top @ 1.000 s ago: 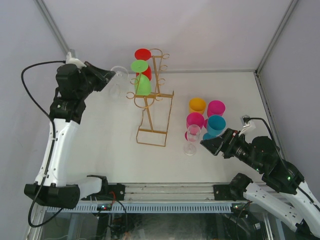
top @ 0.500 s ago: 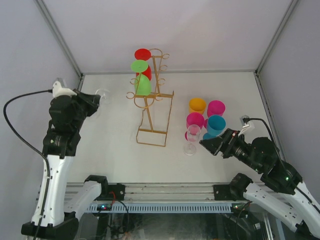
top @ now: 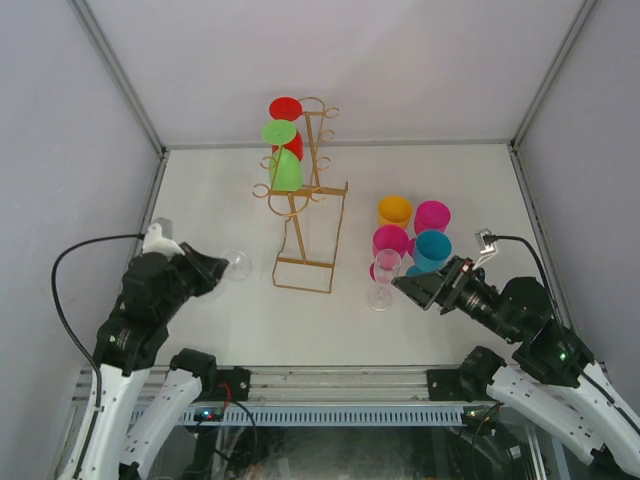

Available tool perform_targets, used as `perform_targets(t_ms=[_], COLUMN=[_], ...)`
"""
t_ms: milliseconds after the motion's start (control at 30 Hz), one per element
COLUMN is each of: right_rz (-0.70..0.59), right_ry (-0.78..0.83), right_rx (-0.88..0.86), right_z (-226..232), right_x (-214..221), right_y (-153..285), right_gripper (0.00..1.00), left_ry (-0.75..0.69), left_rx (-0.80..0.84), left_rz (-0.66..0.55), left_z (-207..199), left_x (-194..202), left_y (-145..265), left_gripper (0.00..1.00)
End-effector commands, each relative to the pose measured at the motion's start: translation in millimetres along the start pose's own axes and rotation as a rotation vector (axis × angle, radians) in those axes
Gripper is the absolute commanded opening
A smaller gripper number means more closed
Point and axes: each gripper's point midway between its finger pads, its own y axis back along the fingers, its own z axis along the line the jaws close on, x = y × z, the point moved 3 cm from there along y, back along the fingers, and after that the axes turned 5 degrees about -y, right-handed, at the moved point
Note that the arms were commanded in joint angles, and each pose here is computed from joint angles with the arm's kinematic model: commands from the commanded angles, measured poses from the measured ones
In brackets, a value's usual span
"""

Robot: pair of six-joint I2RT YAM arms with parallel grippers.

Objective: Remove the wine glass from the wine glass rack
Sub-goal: Place the wine glass at the center of the board.

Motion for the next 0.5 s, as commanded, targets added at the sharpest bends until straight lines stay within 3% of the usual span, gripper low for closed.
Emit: perform_targets(t_ms=[0,167,467], right_rz=[-0.029,-0.015,0.035], right_ry=[-0.008,-0.011,-0.041], right_rx=[-0.11,-0.126,-0.14], right_z=[23.5,26.4,28.2], right_x=[-9.2,-7.6,0.0], right_y=[-2.1,-6.3,-9.9], right_gripper=[0.78,0.78,0.77], left_ry=[-0.036,-0.048,-0.123], left_rx=[0.17,0.321,0.581], left_rz=[0.119,0.256,0.399], left_z=[-15.7,-34.7,-86.8], left_x=[45.3,78.0,92.3], left_y=[14.6,31.2,61.9], left_gripper=[0.0,0.0,0.0])
